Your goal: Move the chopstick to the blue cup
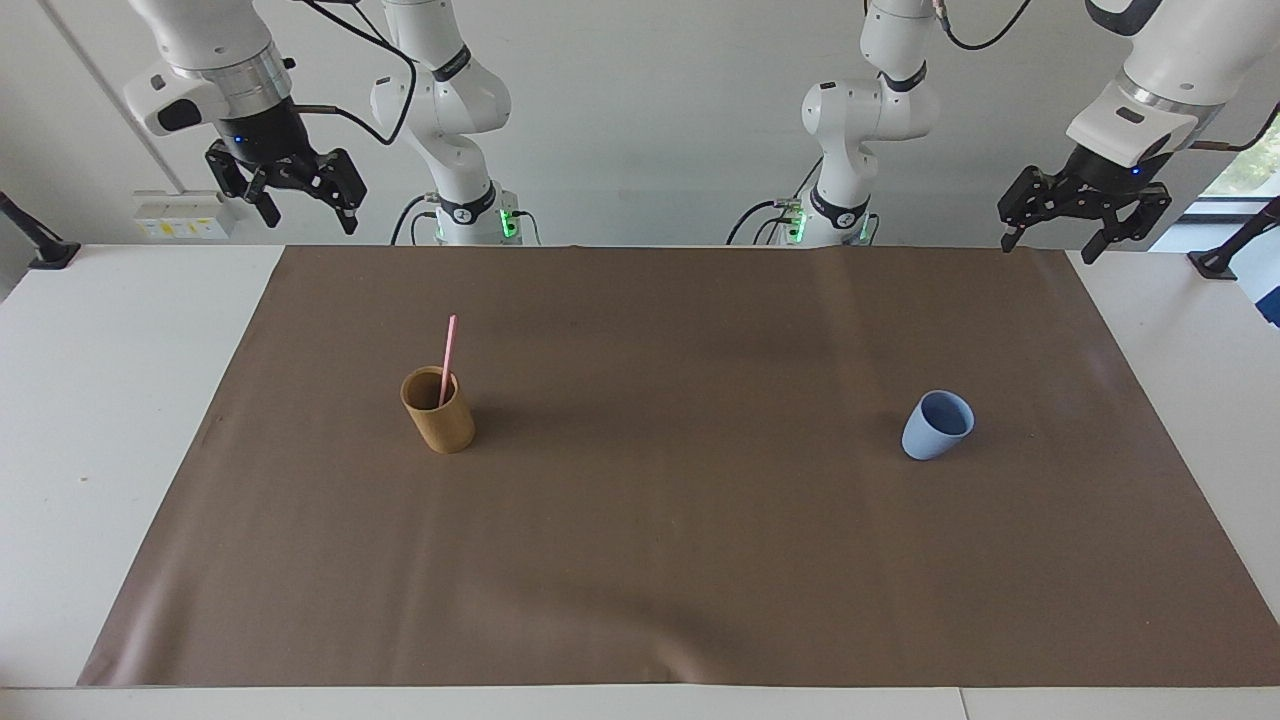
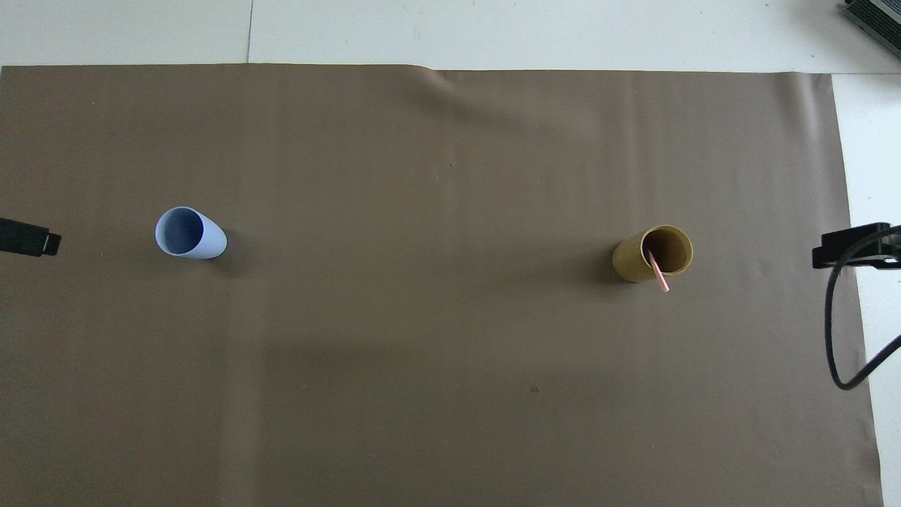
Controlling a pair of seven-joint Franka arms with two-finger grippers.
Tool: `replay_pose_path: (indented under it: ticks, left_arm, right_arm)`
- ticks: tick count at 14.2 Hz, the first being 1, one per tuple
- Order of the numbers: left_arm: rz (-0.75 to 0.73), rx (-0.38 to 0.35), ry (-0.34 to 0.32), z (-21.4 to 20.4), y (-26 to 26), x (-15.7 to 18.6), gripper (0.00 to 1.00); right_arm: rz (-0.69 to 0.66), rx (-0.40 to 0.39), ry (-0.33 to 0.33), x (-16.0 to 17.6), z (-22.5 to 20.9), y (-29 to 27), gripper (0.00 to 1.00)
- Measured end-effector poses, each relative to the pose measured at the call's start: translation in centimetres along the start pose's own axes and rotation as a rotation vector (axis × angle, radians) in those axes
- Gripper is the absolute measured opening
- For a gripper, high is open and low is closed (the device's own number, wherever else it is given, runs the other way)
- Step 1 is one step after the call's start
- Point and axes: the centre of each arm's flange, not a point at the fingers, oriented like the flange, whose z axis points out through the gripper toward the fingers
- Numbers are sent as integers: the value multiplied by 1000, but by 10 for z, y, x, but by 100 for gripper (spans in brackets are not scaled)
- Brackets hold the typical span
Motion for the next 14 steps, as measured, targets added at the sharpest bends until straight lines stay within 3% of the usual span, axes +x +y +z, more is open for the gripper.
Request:
replay_pose_path:
  ticks: [14]
  left_arm:
    - [-1,-1,-2,0,2,0,100]
  right_arm:
    - [5,-1,-17,-2,1,3,100]
